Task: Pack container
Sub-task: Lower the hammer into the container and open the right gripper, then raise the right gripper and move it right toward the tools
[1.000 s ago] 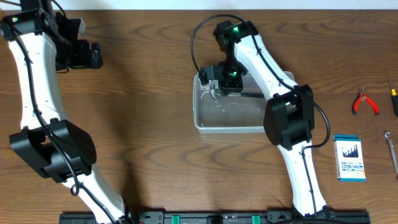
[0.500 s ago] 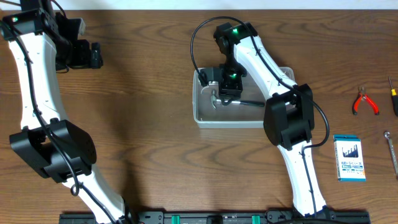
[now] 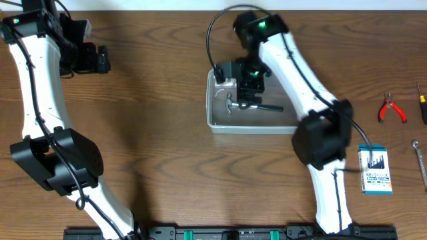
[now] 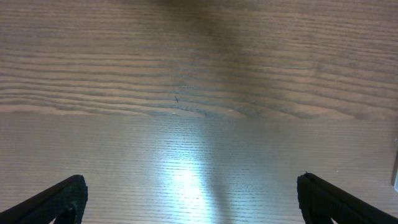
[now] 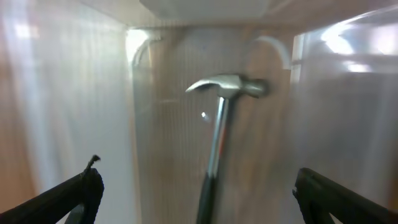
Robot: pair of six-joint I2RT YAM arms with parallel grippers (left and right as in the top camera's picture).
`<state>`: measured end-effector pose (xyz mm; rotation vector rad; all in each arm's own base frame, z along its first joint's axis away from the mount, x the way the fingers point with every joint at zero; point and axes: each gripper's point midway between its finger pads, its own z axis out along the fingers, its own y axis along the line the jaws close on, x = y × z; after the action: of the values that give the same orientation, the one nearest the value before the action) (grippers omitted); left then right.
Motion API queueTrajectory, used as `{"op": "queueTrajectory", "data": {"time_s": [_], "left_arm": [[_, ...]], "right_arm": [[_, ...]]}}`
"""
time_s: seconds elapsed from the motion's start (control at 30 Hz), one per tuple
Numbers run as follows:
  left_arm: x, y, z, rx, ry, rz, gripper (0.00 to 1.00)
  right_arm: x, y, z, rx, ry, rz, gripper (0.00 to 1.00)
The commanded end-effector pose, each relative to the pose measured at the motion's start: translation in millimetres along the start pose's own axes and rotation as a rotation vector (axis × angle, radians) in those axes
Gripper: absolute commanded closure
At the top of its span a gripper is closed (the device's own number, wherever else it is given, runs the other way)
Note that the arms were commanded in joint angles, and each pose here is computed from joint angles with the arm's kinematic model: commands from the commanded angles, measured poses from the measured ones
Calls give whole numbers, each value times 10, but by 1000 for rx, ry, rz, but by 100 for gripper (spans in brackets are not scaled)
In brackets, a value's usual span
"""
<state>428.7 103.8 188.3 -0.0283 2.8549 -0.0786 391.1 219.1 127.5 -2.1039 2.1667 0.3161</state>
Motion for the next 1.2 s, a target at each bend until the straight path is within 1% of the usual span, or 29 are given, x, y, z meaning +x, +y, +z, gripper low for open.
{"op": "queueTrajectory", "data": {"time_s": [0.0, 0.2, 0.27, 0.33, 0.4, 0.5, 0.57, 0.7, 0.8, 0.87, 0.97, 1.07, 1.17], "left_arm": [[28, -6, 65, 17, 18, -8, 2], [28, -6, 65, 17, 18, -8, 2], [28, -6, 65, 17, 18, -8, 2], [28, -6, 65, 17, 18, -8, 2], [28, -6, 65, 17, 18, -8, 2], [28, -6, 65, 17, 18, -8, 2], [28, -6, 65, 17, 18, -8, 2], [28, -6, 65, 17, 18, -8, 2], [28, -6, 65, 17, 18, -8, 2], [28, -6, 65, 17, 18, -8, 2], [28, -6, 65, 17, 18, -8, 2], [28, -6, 65, 17, 18, -8, 2], [28, -6, 65, 17, 18, -8, 2]], "right_arm": [[-165, 120, -596, 116, -72, -36, 1], [-195, 318, -1217, 238, -144, 61, 1], [-150, 370, -1432, 287, -168, 140, 1], [-37, 405, -1636, 337, -183, 273, 1], [168, 479, -1815, 373, -179, 442, 1], [485, 705, -1973, 359, -157, 615, 1], [688, 746, -2150, 404, -198, 808, 1], [1043, 874, -2523, 508, -280, 1008, 1], [1315, 1069, -2731, 576, -323, 1119, 1], [1518, 1273, -2747, 601, -315, 1171, 1], [1804, 1625, -2542, 576, -278, 1266, 1], [1912, 1850, -2236, 490, -257, 1299, 1], [2051, 1909, -1948, 430, -234, 1372, 1]]}}
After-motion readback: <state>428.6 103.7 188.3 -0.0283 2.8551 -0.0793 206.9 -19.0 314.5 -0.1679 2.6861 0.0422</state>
